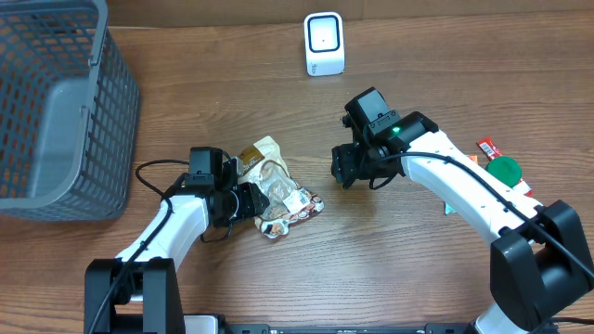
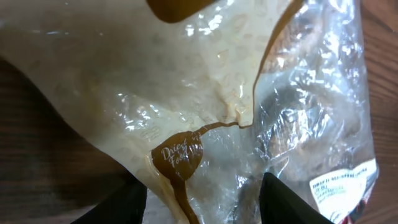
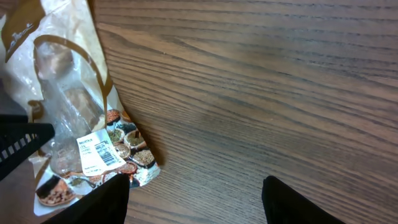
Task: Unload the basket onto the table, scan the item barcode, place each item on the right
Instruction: 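Move the left gripper right and grasp the Pantree bag's lower edge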
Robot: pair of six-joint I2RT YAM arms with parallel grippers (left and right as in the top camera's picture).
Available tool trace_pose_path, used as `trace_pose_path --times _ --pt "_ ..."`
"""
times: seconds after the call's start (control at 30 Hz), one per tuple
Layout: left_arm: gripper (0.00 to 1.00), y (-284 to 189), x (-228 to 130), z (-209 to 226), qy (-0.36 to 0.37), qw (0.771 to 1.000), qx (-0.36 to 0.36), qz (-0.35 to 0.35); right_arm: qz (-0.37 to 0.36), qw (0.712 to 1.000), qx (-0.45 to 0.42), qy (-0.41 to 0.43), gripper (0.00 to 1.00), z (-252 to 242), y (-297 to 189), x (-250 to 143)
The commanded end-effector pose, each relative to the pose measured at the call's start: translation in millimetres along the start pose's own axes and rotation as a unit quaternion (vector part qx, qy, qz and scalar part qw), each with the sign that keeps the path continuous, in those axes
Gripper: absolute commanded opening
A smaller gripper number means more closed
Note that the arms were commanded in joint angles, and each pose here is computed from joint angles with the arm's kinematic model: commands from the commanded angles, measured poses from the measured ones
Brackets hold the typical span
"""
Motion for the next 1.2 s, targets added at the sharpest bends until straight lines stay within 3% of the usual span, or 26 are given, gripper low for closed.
trace_pose_path --times 0.0,0.2,0.53,0.67,0.77,0.9,1.0,1.07,1.17 --pt "0.50 7.7 -3.6 4.4 -0.004 1.000 0.010 0.003 -0.005 1.000 -0.001 0.002 0.70 -0.5 -0.4 0.8" --pt "0.47 10.4 -6.0 -15.0 0.041 0.999 -0.032 0.005 -0.005 1.000 0.007 0.002 0.69 1.4 -0.6 1.3" --pt "0.58 20.8 -28.8 -64.4 0.183 0.980 -0.084 0.004 0.020 1.000 0.006 0.006 0.69 1.0 -0.7 -8.0" --pt "0.60 19.2 -27.2 -70.6 0.190 0.978 -0.086 -0.001 0.009 1.000 0.003 0.004 0.70 0.3 -0.4 -4.2" --pt "0.73 15.1 -20.2 -77.7 0.186 0.978 -0.091 -0.013 -0.022 1.000 -0.017 -0.001 0.70 -3.8 -0.7 6.9" --pt "0.76 13.9 -23.3 -82.7 0.131 0.986 -0.100 0.003 -0.049 0.999 -0.015 -0.005 0.68 -2.4 -1.4 16.8" --pt "0.78 15.1 -29.5 -83.0 0.133 0.986 -0.096 0.014 -0.045 0.999 -0.016 -0.004 0.67 -2.8 -1.1 15.3" --pt "0.86 13.3 -27.3 -85.4 0.135 0.986 -0.095 0.007 -0.042 0.999 -0.020 -0.004 0.67 -3.9 -0.8 14.4" --pt "0.84 -0.5 -12.0 -97.0 0.126 0.986 -0.104 -0.025 -0.040 0.999 -0.032 -0.002 0.67 -7.0 -0.2 13.4"
Point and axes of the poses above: each gripper's point midway between its finger pads, its own y axis out along the fingers, its own z axis along the line the jaws close on, x = y × z, the point moved 6 cm from there along -y, back along the fingers, and after that the axes turned 13 degrees about -y, right-handed, at the moved point
